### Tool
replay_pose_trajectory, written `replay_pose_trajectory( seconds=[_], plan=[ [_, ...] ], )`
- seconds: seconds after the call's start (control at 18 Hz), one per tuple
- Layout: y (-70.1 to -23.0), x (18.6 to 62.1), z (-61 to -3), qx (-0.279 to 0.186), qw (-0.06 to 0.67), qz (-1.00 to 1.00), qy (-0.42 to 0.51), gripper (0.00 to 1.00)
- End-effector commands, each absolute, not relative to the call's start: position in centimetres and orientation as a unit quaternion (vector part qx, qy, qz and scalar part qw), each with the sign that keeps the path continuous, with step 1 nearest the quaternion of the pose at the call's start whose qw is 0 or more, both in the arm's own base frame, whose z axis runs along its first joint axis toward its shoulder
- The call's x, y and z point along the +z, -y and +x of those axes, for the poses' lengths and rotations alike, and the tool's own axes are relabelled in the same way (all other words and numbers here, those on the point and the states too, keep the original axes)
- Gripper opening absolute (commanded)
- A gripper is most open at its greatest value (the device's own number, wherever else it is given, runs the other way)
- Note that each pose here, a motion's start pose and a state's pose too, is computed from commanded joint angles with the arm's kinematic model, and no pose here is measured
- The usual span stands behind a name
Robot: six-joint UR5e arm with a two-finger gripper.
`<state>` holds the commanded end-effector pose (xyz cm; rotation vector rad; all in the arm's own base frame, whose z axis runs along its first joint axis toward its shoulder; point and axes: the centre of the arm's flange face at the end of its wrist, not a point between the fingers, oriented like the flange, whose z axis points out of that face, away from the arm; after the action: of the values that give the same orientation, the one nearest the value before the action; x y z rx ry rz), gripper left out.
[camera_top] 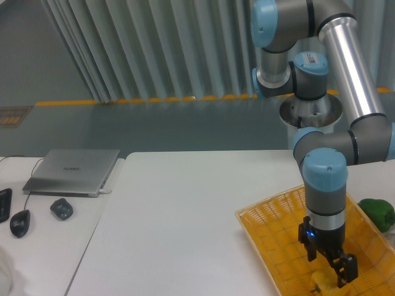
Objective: Place the yellow pepper on the table
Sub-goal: 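Close the gripper on the yellow pepper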
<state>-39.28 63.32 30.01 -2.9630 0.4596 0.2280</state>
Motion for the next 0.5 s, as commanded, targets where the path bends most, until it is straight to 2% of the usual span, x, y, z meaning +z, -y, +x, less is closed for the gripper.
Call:
replay_pose_trajectory(
  seconds=[0.5],
  plan=[
    [-64.0,28.2,-39.6,0.077,0.070,-0.984,-0.146,1.00]
  ],
)
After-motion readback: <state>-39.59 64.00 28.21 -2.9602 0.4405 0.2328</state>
